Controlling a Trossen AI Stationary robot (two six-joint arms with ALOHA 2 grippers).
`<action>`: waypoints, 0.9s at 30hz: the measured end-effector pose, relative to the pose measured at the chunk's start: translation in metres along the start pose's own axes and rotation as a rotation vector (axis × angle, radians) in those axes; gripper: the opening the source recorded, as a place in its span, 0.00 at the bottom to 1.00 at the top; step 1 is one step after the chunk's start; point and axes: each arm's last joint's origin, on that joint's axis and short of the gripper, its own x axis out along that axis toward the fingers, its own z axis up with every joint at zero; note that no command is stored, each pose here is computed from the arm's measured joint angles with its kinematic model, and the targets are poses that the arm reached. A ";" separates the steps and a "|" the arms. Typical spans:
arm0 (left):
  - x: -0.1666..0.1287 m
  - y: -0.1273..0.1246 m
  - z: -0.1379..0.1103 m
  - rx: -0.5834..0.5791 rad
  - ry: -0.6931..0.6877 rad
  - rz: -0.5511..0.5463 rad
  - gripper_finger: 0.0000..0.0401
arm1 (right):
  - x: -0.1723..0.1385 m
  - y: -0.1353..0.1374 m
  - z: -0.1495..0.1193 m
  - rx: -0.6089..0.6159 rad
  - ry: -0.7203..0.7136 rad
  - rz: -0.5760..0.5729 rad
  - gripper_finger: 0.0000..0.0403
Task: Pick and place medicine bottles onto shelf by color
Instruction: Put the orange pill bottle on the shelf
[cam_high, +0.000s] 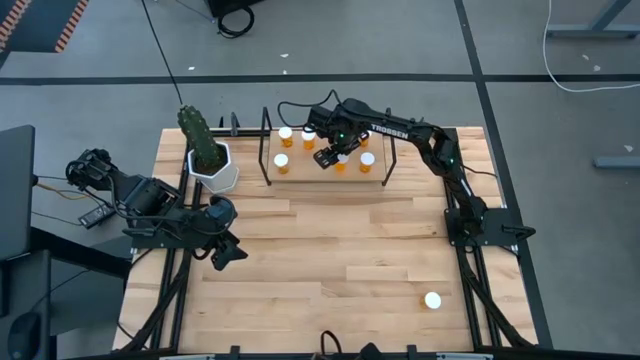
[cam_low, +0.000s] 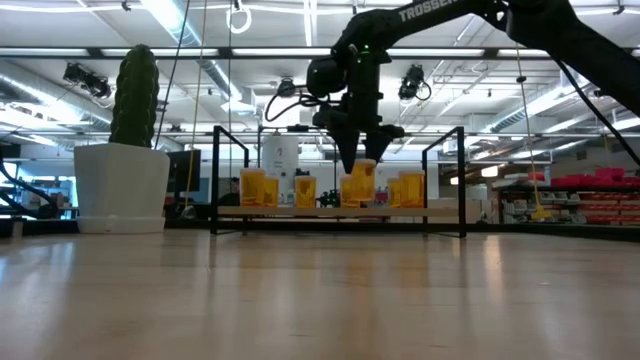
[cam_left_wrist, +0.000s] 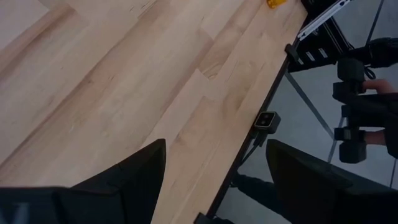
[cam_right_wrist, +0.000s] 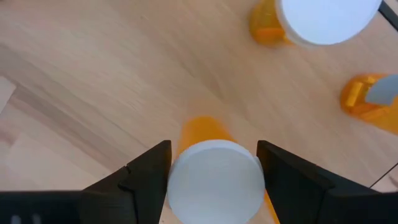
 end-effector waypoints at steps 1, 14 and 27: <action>0.000 0.000 0.000 -0.003 0.000 0.000 0.70 | 0.000 0.000 0.000 0.000 -0.002 -0.002 0.61; 0.000 0.000 0.000 -0.025 -0.001 -0.003 0.70 | 0.005 0.002 0.003 0.029 -0.047 -0.016 0.61; 0.000 0.000 0.000 -0.025 -0.001 -0.003 0.70 | 0.020 0.007 -0.004 0.022 -0.014 -0.014 0.61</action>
